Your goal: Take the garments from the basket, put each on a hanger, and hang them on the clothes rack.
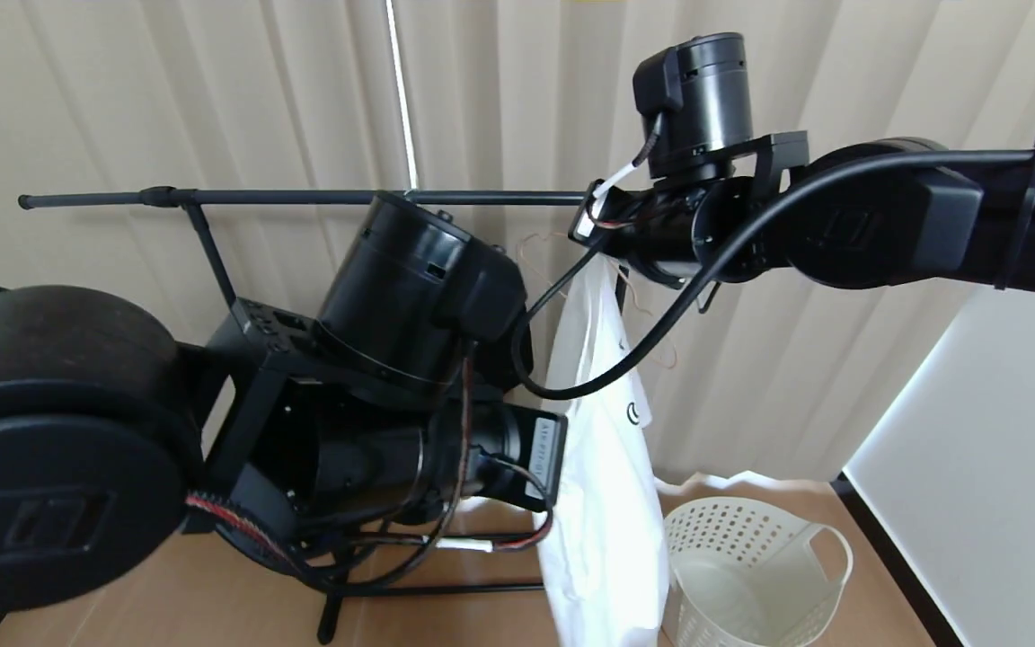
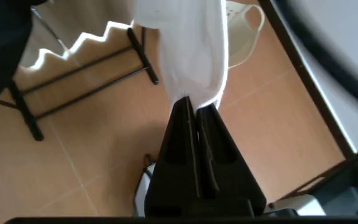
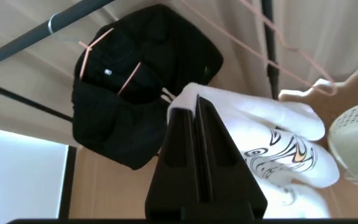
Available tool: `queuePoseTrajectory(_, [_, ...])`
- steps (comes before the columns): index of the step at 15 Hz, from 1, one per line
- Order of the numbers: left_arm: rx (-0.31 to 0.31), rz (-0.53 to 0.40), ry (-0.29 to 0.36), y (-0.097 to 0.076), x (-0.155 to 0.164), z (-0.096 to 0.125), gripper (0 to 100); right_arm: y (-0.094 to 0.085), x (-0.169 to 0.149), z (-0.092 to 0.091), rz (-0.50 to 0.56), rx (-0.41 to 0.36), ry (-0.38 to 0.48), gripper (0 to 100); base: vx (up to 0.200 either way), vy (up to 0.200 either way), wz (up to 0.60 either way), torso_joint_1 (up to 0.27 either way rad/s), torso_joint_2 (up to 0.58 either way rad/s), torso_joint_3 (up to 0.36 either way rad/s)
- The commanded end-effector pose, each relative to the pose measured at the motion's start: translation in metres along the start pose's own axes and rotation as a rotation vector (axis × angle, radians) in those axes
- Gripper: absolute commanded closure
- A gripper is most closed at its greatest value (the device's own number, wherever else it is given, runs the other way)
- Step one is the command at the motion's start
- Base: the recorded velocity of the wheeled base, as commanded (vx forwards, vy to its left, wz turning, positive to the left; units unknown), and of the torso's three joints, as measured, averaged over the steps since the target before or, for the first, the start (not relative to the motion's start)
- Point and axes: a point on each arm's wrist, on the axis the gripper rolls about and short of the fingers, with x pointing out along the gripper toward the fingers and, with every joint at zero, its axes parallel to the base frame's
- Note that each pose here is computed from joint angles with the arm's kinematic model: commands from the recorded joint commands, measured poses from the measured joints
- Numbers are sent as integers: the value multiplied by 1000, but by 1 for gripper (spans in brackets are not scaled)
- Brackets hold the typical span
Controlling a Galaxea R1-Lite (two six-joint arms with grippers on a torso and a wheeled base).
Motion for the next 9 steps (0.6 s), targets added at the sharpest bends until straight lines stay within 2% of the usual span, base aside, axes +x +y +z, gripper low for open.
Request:
queuePoseTrajectory(1, [3, -91, -33, -33, 13, -9, 100, 8, 7, -17, 9, -5, 29, 100, 0, 0, 0, 0, 0, 0])
queuePoseTrajectory(2, [-5, -116, -69, -40, 19, -9, 100, 10, 6, -20, 13, -7, 37, 100, 0, 0, 0, 0, 0, 0])
queuePoseTrajectory(5, [-5, -138, -101, -48, 25, -9, 100, 10, 6, -22, 10, -11, 38, 100, 0, 0, 0, 0, 0, 0])
queuePoseTrajectory(7, [-7, -95, -101, -44, 26, -11, 100, 9, 4, -18, 8, -9, 32, 100, 0, 0, 0, 0, 0, 0])
queuePoseTrajectory(9, [-16, -57, -105, -31, 21, -11, 100, 5, 5, -12, -2, -3, 20, 100, 0, 0, 0, 0, 0, 0])
